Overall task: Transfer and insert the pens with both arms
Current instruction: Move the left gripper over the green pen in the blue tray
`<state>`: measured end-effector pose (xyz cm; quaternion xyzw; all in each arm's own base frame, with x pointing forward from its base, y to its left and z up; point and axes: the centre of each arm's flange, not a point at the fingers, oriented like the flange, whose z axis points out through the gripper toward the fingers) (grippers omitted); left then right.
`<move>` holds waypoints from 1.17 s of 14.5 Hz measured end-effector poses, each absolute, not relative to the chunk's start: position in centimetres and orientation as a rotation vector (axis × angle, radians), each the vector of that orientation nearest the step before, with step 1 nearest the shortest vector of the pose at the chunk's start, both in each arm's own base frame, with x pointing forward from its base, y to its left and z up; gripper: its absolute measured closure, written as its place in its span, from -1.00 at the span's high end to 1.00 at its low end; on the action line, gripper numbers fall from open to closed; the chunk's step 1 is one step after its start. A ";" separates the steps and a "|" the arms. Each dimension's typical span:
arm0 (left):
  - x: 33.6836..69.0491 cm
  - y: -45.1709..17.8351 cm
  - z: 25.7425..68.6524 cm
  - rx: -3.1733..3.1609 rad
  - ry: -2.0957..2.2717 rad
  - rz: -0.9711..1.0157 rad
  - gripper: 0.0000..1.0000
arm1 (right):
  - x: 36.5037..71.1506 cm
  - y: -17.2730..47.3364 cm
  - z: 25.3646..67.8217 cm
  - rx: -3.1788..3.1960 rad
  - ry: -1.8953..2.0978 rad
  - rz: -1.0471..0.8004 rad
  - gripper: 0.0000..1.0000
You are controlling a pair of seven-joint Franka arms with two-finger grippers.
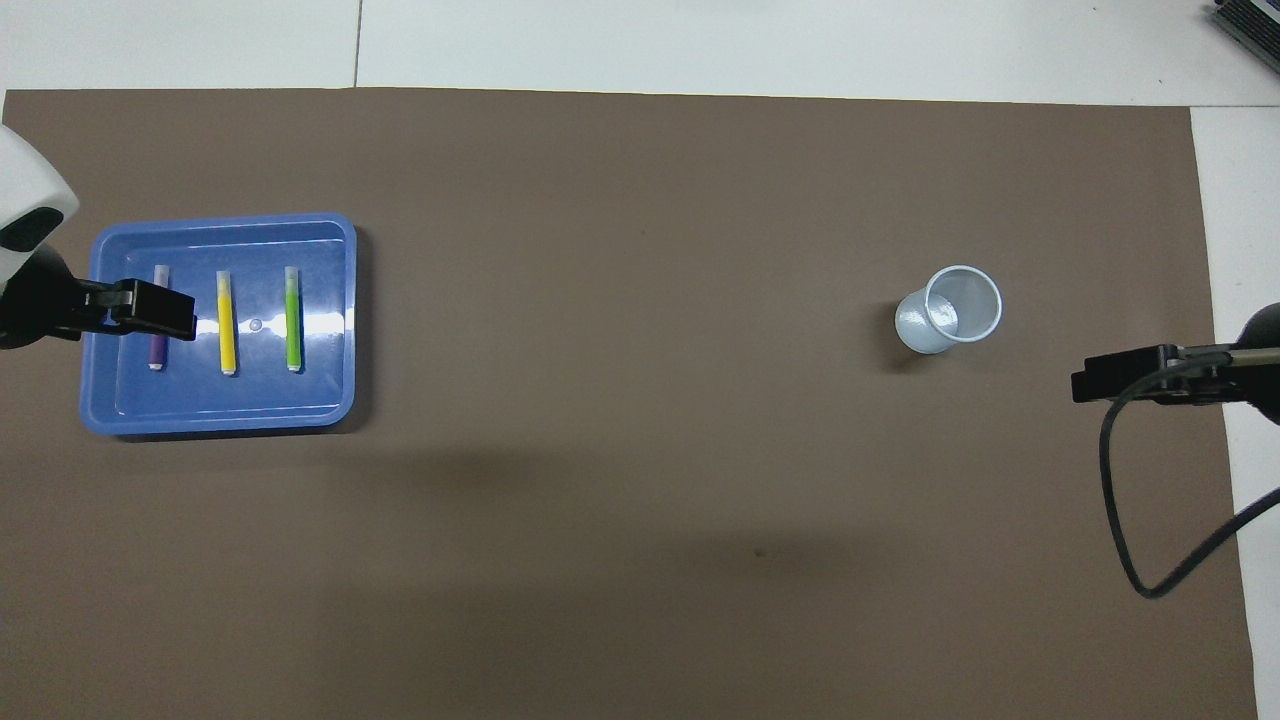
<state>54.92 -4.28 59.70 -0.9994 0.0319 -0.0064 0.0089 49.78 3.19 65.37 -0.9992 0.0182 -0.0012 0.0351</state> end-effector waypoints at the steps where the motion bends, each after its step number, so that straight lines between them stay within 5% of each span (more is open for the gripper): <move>1: 54.9 -4.3 59.7 -3.122 0.100 -0.020 1.00 | 49.7 3.2 65.4 -3.071 0.056 -0.002 1.00; 17: 55.7 -4.0 56.6 -3.119 0.104 -0.202 0.94 | 48.0 3.6 65.1 -3.075 0.037 0.100 1.00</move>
